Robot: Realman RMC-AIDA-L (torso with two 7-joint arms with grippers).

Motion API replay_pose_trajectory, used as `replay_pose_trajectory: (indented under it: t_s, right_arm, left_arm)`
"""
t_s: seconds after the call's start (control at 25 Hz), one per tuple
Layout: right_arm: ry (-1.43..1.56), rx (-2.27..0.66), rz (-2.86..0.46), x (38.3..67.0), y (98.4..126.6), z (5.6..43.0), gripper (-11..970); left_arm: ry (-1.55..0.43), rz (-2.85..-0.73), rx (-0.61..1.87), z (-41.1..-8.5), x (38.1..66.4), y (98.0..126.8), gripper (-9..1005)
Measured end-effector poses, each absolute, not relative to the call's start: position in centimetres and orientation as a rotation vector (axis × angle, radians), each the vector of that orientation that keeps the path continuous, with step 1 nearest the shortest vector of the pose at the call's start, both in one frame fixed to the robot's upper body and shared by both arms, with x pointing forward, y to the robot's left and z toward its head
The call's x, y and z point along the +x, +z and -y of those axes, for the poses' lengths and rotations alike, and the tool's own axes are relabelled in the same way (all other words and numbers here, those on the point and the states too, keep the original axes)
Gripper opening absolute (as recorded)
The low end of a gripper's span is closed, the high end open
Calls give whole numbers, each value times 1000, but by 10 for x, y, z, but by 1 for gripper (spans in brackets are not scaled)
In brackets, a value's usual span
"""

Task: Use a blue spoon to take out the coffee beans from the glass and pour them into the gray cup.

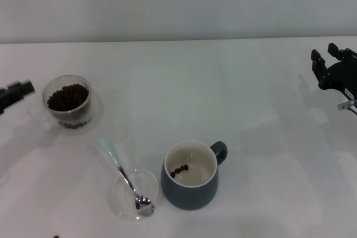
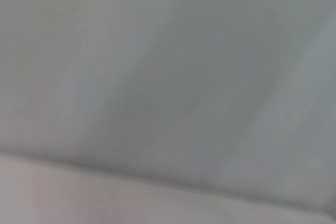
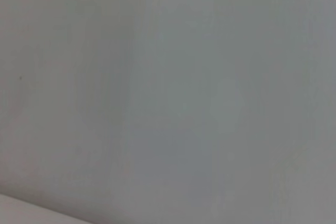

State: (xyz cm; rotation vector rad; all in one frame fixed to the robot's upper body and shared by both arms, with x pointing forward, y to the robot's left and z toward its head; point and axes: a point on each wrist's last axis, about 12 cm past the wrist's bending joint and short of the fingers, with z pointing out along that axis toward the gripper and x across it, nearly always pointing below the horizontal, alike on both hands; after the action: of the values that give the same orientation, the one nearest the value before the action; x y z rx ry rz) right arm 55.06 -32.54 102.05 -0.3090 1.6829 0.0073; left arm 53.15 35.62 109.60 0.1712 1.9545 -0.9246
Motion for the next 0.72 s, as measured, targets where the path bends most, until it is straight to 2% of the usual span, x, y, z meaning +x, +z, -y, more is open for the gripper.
replay_pose_trajectory:
  t_s: [0.32, 0.72]
  right_arm:
    - [12, -296, -1669, 554, 1024, 326, 387]
    - [-95, -265, -1607, 567, 1039, 338, 387]
  left_arm:
    - [-791, -1655, 121, -347, 521, 1069, 381]
    - [-592, -1494, 50, -340, 524, 1058, 381]
